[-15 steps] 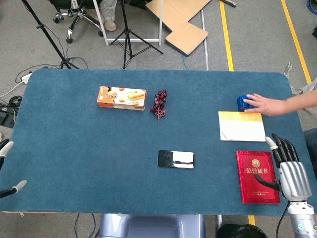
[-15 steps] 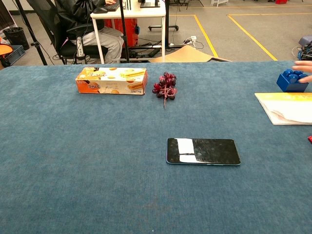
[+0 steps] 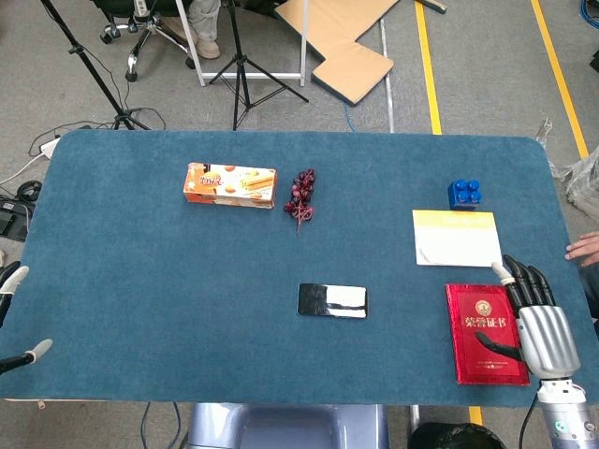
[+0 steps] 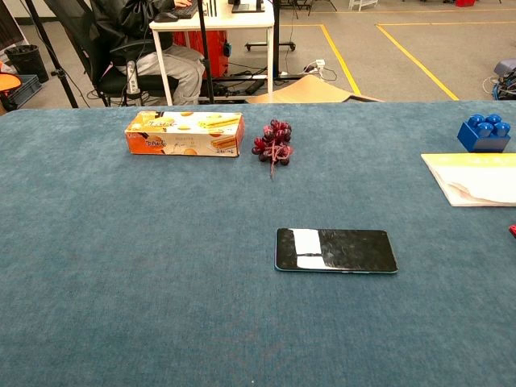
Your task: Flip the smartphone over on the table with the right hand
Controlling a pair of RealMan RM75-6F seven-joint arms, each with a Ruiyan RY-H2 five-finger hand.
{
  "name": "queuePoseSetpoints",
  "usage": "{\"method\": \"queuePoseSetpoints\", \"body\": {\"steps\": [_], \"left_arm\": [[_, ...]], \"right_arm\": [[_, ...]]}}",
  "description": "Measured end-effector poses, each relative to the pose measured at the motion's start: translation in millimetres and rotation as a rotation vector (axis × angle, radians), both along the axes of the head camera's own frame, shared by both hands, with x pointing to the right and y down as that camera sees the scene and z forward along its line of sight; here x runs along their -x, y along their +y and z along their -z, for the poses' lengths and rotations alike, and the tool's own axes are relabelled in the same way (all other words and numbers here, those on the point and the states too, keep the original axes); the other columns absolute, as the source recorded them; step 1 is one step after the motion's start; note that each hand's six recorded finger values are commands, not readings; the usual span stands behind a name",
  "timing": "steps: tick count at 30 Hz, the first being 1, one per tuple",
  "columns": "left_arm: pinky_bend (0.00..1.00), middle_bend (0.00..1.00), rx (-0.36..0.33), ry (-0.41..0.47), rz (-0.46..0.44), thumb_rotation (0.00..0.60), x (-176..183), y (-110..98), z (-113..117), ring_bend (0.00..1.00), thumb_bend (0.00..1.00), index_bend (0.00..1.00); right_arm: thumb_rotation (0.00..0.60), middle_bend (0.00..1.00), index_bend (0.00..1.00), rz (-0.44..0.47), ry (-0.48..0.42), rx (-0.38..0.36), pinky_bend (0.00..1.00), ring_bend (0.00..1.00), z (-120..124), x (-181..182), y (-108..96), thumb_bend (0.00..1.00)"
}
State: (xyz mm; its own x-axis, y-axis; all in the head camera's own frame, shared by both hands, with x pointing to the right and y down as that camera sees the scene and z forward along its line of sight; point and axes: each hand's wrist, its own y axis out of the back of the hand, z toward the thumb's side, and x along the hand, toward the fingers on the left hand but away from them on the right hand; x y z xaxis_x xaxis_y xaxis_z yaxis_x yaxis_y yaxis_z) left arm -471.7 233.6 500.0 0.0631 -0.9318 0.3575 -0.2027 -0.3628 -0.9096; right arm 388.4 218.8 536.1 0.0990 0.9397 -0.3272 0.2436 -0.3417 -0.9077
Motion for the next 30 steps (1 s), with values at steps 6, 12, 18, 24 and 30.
{"method": "queuePoseSetpoints", "body": {"steps": [6,12,18,24,30], "left_arm": [[0.00,0.00,0.012,-0.009,0.016,0.600,2,-4,-5,0.00,0.00,0.00],[0.00,0.00,0.034,-0.028,0.025,0.600,2,-9,-14,0.00,0.00,0.00],[0.00,0.00,0.055,-0.053,0.042,0.600,4,-13,-23,0.00,0.00,0.00],[0.00,0.00,0.065,-0.068,0.055,0.600,7,-14,-28,0.00,0.00,0.00],[0.00,0.00,0.079,-0.082,0.068,0.600,10,-16,-34,0.00,0.00,0.00]], "right_arm": [[0.600,0.00,0.11,0.098,0.046,0.051,0.00,0.00,-20,17,-8,0.00],[0.600,0.09,0.16,0.257,0.045,0.131,0.09,0.00,-46,57,-26,0.08],[0.600,0.12,0.17,0.433,0.000,0.213,0.13,0.03,-76,117,-40,0.17],[0.600,0.13,0.17,0.579,0.011,0.249,0.13,0.03,-106,175,-42,0.21],[0.600,0.13,0.18,0.650,0.041,0.265,0.14,0.04,-131,213,-36,0.21]]}}
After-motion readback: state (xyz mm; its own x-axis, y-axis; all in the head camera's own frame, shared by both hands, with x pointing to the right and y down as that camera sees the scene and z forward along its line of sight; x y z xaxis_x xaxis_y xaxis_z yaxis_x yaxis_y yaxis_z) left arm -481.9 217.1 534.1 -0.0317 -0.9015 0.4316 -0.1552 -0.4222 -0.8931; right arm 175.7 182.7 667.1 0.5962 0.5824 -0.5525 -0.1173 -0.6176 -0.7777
